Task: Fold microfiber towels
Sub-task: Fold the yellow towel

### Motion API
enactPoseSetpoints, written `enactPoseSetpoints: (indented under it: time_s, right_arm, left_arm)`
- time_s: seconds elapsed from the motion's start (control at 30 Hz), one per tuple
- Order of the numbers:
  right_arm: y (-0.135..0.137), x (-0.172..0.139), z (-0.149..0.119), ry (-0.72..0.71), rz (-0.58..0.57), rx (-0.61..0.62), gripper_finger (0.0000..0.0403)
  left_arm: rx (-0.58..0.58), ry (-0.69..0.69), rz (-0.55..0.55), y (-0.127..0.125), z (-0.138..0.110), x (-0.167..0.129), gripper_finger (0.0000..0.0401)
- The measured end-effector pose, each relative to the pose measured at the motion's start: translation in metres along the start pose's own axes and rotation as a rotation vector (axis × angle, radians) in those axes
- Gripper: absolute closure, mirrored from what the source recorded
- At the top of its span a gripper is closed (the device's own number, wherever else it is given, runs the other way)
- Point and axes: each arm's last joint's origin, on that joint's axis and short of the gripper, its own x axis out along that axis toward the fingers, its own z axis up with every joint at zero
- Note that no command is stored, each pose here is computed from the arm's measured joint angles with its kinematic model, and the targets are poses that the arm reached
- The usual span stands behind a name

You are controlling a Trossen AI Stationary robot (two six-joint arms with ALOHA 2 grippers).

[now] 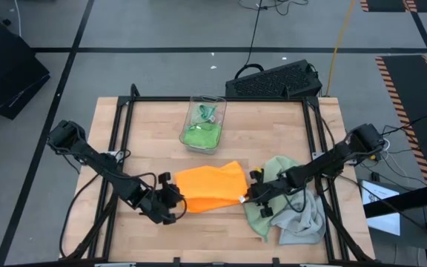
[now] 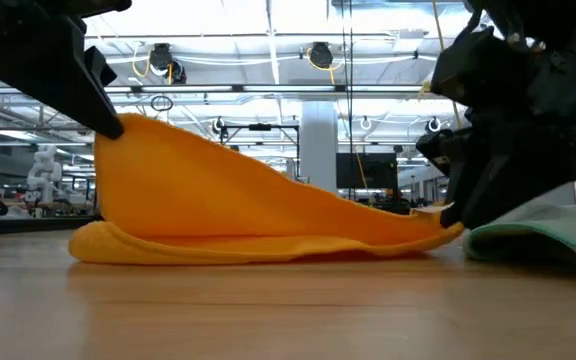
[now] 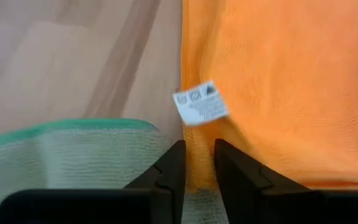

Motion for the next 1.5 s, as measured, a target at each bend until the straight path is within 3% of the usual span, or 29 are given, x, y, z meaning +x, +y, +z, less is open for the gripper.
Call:
enactPoseSetpoints:
  time_s: [0.47,0.6,0.87,1.13,1.33,1.5]
  right_arm:
    - [0.001,-0.02,0.001,0.027,0.022,0.03,0.0328]
    - [-0.002,-0.038,0.004,0.02,0.015,0.056,0.0328]
    - [-0.004,-0.056,0.012,-0.071,-0.016,0.052,0.0328]
    - [-0.005,-0.051,0.014,-0.096,-0.091,0.056,0.0327]
    - [-0.002,-0.04,0.013,-0.11,-0.086,0.048,0.0327]
    - [-0.002,-0.033,0.012,-0.103,-0.087,0.038,0.0327]
  left_arm:
    - [-0.073,-0.075,-0.085,-0.008,0.008,-0.001,0.0361]
    - [-0.075,-0.073,-0.126,-0.011,0.009,-0.002,0.0336]
    - [-0.042,-0.069,-0.058,-0.007,0.006,-0.001,0.0274]
    - [-0.106,-0.085,-0.025,-0.008,0.005,0.0,0.0265]
    - [-0.023,-0.113,0.001,-0.025,-0.008,0.016,0.0259]
    - [0.054,-0.093,0.021,-0.038,-0.025,0.034,0.0224]
